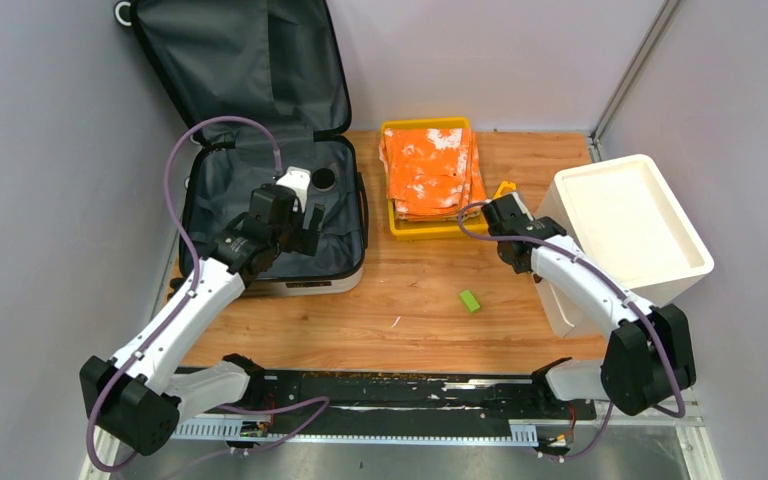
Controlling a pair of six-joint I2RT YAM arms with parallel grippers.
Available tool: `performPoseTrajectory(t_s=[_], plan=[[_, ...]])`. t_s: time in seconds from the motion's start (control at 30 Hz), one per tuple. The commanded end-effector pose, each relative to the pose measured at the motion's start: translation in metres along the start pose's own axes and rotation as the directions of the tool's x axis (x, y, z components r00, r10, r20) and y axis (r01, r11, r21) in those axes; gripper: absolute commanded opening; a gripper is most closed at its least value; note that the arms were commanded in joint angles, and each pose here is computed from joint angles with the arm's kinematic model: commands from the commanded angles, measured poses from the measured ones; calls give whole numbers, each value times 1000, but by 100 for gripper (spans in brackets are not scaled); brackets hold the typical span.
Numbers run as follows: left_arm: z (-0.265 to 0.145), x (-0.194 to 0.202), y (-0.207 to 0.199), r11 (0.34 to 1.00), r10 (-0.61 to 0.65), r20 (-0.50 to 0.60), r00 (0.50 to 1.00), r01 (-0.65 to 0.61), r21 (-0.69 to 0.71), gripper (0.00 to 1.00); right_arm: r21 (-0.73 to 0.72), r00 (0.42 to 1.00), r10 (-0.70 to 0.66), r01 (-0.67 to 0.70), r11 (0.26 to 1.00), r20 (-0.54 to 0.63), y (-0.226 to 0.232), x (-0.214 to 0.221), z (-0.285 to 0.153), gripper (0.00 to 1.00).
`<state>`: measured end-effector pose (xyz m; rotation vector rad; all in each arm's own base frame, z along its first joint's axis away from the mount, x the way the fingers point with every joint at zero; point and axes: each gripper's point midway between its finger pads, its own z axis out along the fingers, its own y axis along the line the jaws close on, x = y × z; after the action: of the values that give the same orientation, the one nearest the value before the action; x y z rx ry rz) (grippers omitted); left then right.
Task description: Open, take out, and arrange the luggage
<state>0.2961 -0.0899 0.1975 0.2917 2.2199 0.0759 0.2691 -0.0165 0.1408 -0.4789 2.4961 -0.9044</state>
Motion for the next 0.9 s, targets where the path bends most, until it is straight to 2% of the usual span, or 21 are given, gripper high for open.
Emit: performPoseTrajectory(t_s=[0.0, 0.1, 0.17, 0.23, 0.33, 0.43, 0.57, 0.77, 0.87], plan=[[-9, -9, -2, 1000, -7, 58, 998, 6, 26, 100, -32, 1000, -13, 13, 999, 4, 2, -6, -7, 0], [-11, -11, -2, 999, -7, 65, 998, 5, 32, 100, -98, 995, -61, 68, 993, 75, 13, -22, -19, 4], [-13, -13, -1, 999, -11, 74, 997, 8, 33, 100, -169, 981, -146, 167, 971, 131, 27, -31, -26, 10], [-17, -16, -1, 999, -13, 86, 996, 10, 39, 100, -170, 944, -281, 309, 936, 173, 36, -34, -30, 15], [-21, -19, -3, 998, -16, 108, 994, 10, 56, 100, -175, 872, -435, 475, 862, 225, 51, -37, -32, 19], [-28, -23, 0, 998, -23, 139, 990, 15, 56, 100, -163, 804, -542, 585, 794, 246, 56, -36, -25, 24], [-38, -30, 3, 998, -33, 188, 982, 23, 59, 100, -134, 661, -699, 745, 653, 272, 66, -34, -9, 40], [-46, -32, -2, 995, -46, 223, 974, 25, 98, 100, -176, 515, -808, 857, 484, 285, 87, -7, 20, 44], [-48, -34, -5, 992, -52, 228, 972, 24, 123, 100, -148, 485, -837, 875, 461, 253, 81, -11, 32, 48]])
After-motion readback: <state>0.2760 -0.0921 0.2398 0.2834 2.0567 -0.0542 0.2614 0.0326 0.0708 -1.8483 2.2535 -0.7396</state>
